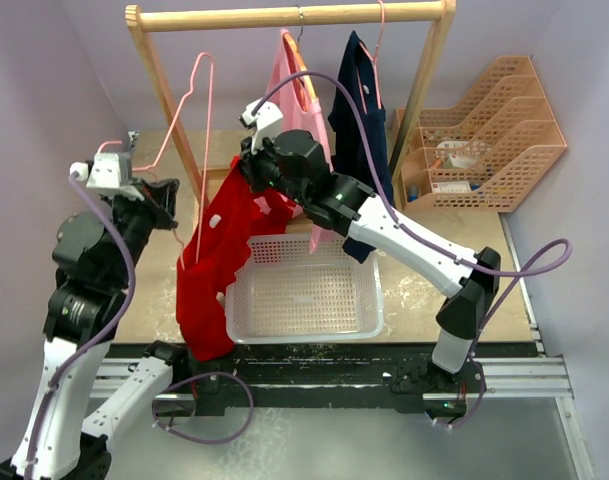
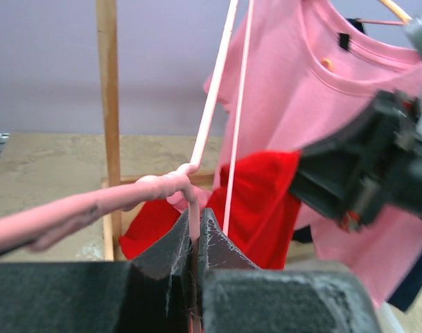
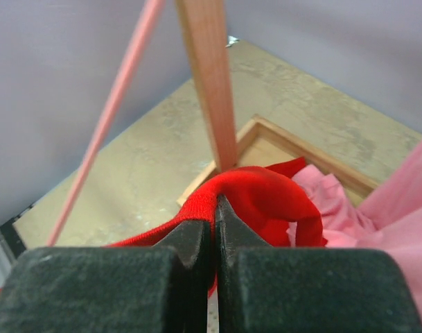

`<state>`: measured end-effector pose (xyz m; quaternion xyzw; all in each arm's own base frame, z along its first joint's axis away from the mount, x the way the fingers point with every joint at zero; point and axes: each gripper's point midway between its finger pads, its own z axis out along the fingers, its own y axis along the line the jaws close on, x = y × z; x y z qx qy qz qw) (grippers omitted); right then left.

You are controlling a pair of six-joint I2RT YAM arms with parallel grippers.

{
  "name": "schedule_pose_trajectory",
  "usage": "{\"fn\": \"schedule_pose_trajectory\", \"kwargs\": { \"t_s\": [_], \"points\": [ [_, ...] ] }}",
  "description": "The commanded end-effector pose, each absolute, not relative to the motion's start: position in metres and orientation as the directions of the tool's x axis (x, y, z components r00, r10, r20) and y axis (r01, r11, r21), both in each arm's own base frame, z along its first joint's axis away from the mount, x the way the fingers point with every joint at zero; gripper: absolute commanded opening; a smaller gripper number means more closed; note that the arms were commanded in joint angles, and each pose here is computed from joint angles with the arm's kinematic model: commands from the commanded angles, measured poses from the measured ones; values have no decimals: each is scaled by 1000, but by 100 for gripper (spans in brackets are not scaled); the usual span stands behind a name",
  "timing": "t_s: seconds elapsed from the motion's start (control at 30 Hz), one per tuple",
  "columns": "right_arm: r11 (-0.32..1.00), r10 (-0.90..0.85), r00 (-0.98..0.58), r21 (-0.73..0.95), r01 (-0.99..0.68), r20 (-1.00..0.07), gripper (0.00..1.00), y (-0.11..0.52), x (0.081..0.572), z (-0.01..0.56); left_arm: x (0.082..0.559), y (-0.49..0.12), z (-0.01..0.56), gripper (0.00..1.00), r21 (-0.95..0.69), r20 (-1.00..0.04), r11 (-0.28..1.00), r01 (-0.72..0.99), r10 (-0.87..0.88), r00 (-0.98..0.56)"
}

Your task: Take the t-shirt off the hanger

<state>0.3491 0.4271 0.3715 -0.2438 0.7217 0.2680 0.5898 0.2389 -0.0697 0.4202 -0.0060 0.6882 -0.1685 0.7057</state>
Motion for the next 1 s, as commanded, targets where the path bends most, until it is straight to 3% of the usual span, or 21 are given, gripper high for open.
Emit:
{"fn": "schedule_pose_trajectory", "kwargs": {
  "t_s": [0.0, 0.33, 0.97],
  "points": [
    [665, 77, -112, 134, -735, -991, 0, 431, 329, 419, 271, -50, 455, 0, -226, -965, 969, 100, -237, 113],
    [634, 53, -185, 177, -753, -981, 0, 441, 315, 379, 334, -69, 466, 0, -88, -996, 991, 102, -85, -39],
    [593, 25, -225, 196, -781, -974, 0, 452, 293, 354, 419, -87, 550, 0, -18, -996, 992, 127, -29, 82]
  ]
}}
